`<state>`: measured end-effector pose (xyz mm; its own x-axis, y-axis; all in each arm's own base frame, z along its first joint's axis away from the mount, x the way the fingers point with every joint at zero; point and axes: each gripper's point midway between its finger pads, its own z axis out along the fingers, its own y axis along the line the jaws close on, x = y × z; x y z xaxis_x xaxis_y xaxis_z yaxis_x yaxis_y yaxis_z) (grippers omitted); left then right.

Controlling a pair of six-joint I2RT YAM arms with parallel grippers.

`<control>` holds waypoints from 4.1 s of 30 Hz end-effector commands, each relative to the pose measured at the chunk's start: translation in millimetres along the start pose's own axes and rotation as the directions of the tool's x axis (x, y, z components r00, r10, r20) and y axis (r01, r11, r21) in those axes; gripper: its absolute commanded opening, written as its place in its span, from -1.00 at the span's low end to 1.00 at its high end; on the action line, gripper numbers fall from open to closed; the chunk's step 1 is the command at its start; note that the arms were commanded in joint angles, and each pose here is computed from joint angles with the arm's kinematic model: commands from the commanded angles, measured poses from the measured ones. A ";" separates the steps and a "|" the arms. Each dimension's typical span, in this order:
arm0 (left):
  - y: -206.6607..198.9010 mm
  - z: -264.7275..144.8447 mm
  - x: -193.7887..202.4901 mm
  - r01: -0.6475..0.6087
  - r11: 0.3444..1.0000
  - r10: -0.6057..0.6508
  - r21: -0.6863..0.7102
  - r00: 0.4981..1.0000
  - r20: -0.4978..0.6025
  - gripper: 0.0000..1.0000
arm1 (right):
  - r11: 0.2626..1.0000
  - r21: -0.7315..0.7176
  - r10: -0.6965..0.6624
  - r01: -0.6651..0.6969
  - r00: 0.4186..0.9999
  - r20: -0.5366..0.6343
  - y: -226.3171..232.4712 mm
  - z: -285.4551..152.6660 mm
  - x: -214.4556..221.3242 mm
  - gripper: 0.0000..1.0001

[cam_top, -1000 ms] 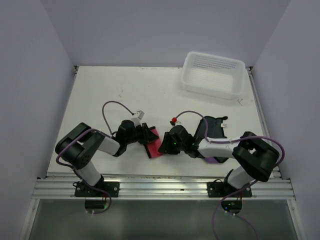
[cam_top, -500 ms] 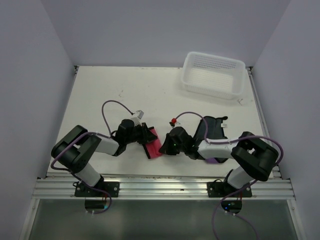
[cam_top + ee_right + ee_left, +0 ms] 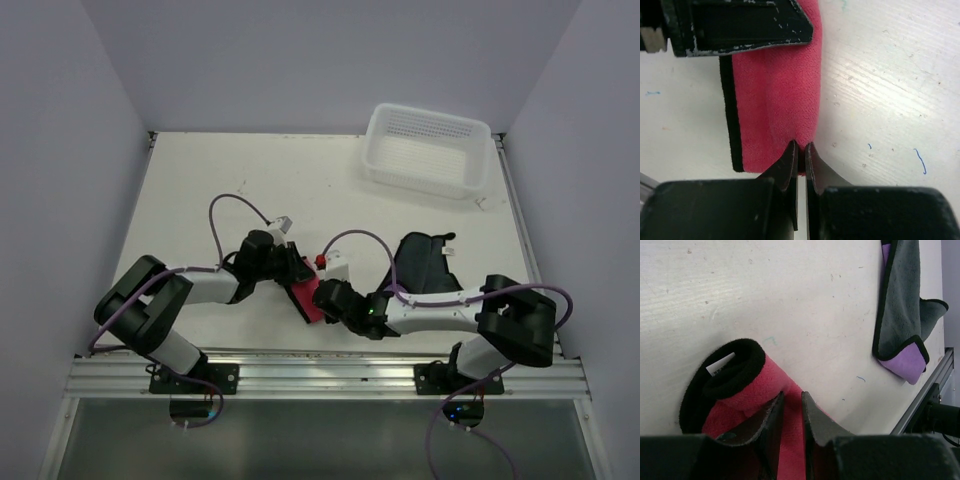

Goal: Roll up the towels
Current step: Roll the towel

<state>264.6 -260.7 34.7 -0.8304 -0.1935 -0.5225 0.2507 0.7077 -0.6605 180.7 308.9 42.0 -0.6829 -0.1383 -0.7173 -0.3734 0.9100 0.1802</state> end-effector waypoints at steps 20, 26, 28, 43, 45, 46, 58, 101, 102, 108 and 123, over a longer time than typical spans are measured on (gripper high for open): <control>-13.3 -28.1 -28.0 -0.033 0.999 0.036 -0.037 0.995 0.090 -0.49 | 0.795 0.335 -0.539 0.506 0.842 0.007 8.2 -14.9 18.5 -1.00; -20.8 -35.4 -27.6 -0.014 1.000 0.014 -0.005 0.995 0.102 -0.50 | 0.719 0.384 -0.620 0.579 0.784 -0.023 17.9 -14.5 23.9 -1.00; -23.3 -40.0 -28.0 -0.013 1.000 0.013 0.004 0.994 0.113 -0.50 | 0.689 0.396 -0.649 0.607 0.760 -0.037 19.2 -15.7 25.6 -1.00; -23.0 -44.9 14.8 -0.012 1.000 0.011 0.018 0.998 0.060 -0.50 | 0.601 0.401 -0.712 0.692 0.691 -0.125 30.1 -4.6 41.4 -1.00; -14.0 -43.0 28.5 0.004 1.000 -0.004 0.002 0.999 0.035 -0.51 | 0.604 0.395 -0.711 0.693 0.692 -0.125 31.1 -4.4 41.9 -1.00; -14.4 -41.8 31.5 0.003 1.000 -0.003 0.008 0.999 0.034 -0.52 | 0.607 0.391 -0.710 0.692 0.693 -0.124 31.7 -4.2 42.2 -1.00; 45.1 -45.0 80.2 0.041 0.983 -0.045 -0.178 0.999 -0.017 -0.66 | 0.695 0.340 -0.655 0.634 0.753 -0.066 41.7 -10.2 38.0 -0.95; 69.0 -54.6 106.9 0.107 0.971 -0.113 -0.213 0.994 -0.014 -0.91 | 0.929 -0.228 0.243 -0.290 0.946 -0.214 22.9 -6.5 28.0 -0.16; 69.6 -54.7 107.3 0.109 0.971 -0.114 -0.215 0.993 -0.014 -0.91 | 0.933 -0.219 0.238 -0.287 0.945 -0.225 21.6 -4.8 32.5 -0.16; 72.1 -54.9 107.0 0.124 0.966 -0.128 -0.228 0.992 -0.004 -0.91 | 0.928 -0.214 0.252 -0.306 0.936 -0.247 19.1 -4.1 41.6 -0.36; 48.2 -41.6 73.8 0.068 0.976 -0.067 -0.205 0.998 0.012 -0.81 | 0.974 -0.172 0.125 -0.145 0.984 -0.127 -0.2 -18.9 14.5 -1.00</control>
<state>208.3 -237.3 25.2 -0.7916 -0.3489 -0.5017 0.1447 0.6907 -0.7086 152.0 315.0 36.6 -0.8432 -0.0037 -0.5376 -0.3255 0.7994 0.5050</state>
